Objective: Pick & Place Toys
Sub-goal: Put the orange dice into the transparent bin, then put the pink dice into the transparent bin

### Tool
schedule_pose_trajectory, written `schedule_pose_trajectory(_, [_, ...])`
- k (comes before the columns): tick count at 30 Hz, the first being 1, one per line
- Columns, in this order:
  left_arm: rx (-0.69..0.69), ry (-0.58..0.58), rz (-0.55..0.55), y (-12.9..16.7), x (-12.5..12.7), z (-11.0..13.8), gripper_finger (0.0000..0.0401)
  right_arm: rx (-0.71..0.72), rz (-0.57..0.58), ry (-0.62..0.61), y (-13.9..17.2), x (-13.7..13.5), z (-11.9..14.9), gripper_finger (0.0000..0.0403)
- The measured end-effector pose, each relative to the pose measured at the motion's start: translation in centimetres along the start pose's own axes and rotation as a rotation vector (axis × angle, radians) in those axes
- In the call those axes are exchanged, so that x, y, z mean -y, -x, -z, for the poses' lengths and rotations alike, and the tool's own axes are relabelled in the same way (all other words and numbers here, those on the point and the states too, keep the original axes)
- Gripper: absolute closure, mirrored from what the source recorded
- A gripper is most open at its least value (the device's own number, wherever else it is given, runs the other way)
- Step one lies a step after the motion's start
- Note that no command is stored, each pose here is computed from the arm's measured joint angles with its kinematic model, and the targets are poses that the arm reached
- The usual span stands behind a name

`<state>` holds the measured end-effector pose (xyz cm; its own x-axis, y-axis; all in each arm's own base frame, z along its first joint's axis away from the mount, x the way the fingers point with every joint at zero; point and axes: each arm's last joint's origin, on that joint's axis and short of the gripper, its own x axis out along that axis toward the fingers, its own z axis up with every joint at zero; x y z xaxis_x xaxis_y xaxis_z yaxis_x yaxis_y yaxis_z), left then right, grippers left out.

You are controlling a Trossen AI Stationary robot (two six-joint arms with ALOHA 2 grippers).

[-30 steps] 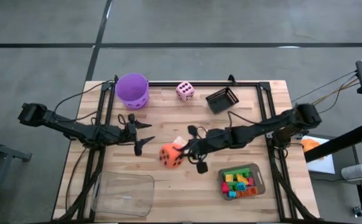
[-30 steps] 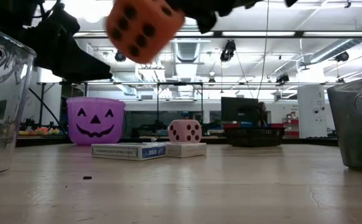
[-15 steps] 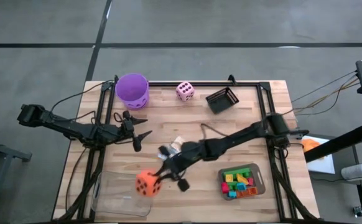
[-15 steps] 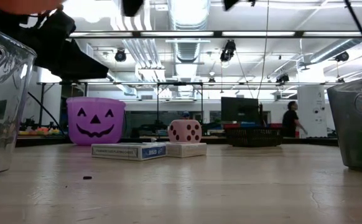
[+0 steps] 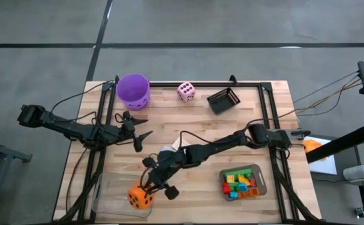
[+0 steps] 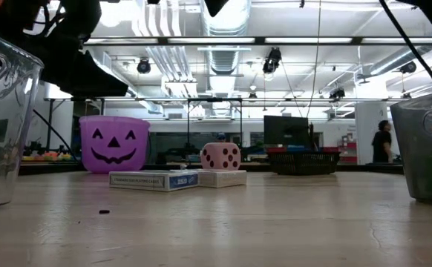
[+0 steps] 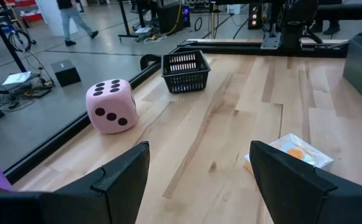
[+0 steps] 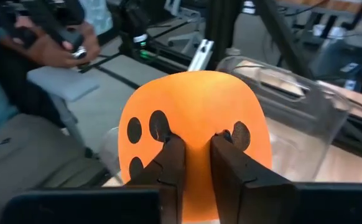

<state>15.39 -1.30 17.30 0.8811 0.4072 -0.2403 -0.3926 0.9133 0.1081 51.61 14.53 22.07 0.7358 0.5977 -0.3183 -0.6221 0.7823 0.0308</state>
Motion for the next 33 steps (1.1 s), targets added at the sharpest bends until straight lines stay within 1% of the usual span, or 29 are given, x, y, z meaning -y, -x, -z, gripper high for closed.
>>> schedule_pose_trajectory(2, [0.0,0.0,0.0,0.0,0.0,0.0,0.0122,-0.001,-0.015,-0.001,0.1,-0.1,-0.1,0.032])
schedule_pose_trajectory(8, [0.001,0.001,0.0,0.0,0.0,0.0,0.0122,0.001,-0.008,-0.002,0.6,-0.2,-0.8,0.0197])
schedule_pose_trajectory(11, [0.001,0.004,0.0,0.0,0.0,0.0,0.0122,-0.002,0.0,-0.005,0.7,-0.2,-0.8,0.0155])
schedule_pose_trajectory(13, [0.002,0.007,0.0,0.0,0.0,0.0,0.0122,-0.005,0.0,-0.003,0.6,-0.2,-0.7,0.0139])
schedule_pose_trajectory(15, [0.002,0.009,0.0,0.0,0.0,0.0,0.0122,0.001,-0.004,0.021,0.6,-0.4,-0.9,0.013])
schedule_pose_trajectory(17, [0.002,0.011,0.0,0.0,0.0,0.0,0.0122,0.037,-0.022,0.064,0.7,-0.9,-1.5,0.0128])
schedule_pose_trajectory(21, [0.002,0.021,0.01,0.0,0.0,0.0,0.0122,0.18,-0.111,0.149,0.8,-1.7,-3.2,0.0127])
schedule_pose_trajectory(23, [0.005,0.025,0.037,0.0,0.1,-0.1,0.0122,0.23,-0.125,0.177,0.9,-1.8,-3.4,0.0127])
schedule_pose_trajectory(28, [0.033,0.053,0.151,0.0,0.5,-0.4,0.0122,0.301,-0.095,0.196,1.2,-1.0,-2.0,0.0126])
schedule_pose_trajectory(30, [0.06,0.069,0.161,-0.1,0.6,-0.7,0.0122,0.357,-0.078,0.206,1.7,-0.9,-1.4,0.0126])
schedule_pose_trajectory(33, [0.095,0.079,0.169,-0.4,0.8,-1.0,0.0122,0.475,-0.018,0.222,2.9,-0.9,-0.1,0.0126])
